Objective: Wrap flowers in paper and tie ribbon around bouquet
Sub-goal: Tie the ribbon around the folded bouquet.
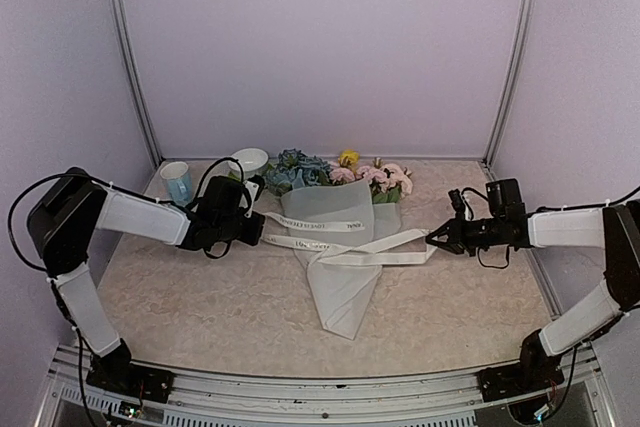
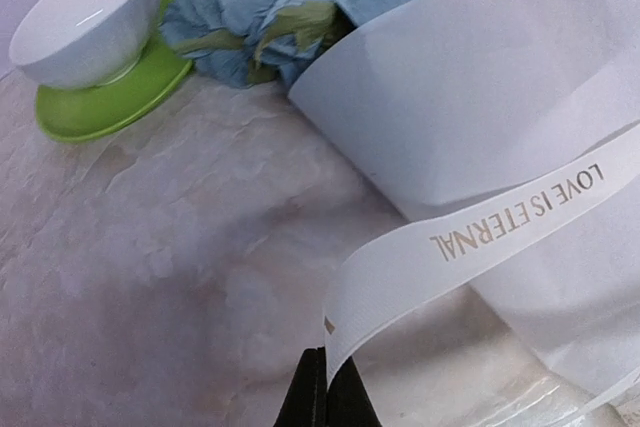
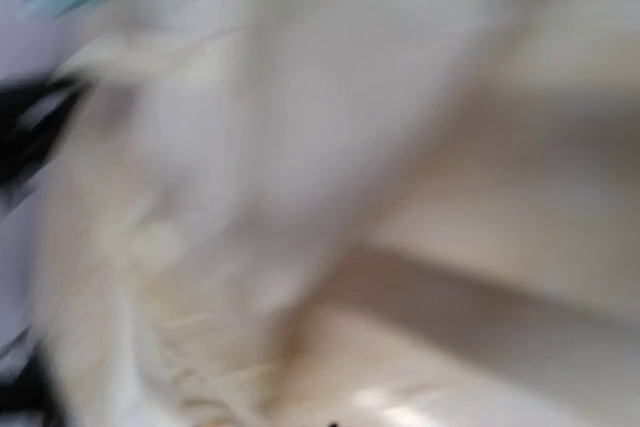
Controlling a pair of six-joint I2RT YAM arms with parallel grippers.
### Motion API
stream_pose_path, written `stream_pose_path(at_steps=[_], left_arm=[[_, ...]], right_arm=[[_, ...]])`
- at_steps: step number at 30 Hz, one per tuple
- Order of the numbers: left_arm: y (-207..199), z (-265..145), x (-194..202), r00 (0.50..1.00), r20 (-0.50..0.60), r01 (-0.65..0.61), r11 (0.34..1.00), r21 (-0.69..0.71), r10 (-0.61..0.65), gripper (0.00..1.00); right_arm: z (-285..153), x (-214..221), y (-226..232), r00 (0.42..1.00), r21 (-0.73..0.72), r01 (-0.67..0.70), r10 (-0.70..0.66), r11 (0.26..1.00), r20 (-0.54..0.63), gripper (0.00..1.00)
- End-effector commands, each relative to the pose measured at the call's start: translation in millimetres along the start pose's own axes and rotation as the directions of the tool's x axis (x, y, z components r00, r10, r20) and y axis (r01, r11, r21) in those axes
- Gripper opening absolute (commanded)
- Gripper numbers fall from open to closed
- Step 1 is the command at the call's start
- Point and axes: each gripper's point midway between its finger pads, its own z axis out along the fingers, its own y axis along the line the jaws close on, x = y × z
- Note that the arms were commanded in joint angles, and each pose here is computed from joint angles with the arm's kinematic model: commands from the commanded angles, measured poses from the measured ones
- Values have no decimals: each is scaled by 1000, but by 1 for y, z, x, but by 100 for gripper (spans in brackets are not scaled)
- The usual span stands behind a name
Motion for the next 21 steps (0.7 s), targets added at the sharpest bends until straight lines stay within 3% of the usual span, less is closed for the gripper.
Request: stream_pose_path(at_steps=[1, 4, 15, 21], left_arm=[[36, -16, -3, 997, 45, 75, 988, -136, -70, 0], [47, -20, 12, 995, 16, 99, 982, -164, -97, 0], [71, -32, 53, 971, -35, 226, 950, -217, -239, 0], [103, -57, 65, 932, 43, 355, 889, -289, -359, 0]], right_arm=[[-35, -26, -73, 987, 397, -122, 67, 909, 149, 0], [-51, -32, -86, 982, 496, -130, 41, 858, 186, 0], [-49, -30, -120, 981, 600, -165, 69, 783, 180, 0], [-52, -24, -153, 961, 579, -263, 159, 772, 226, 0]])
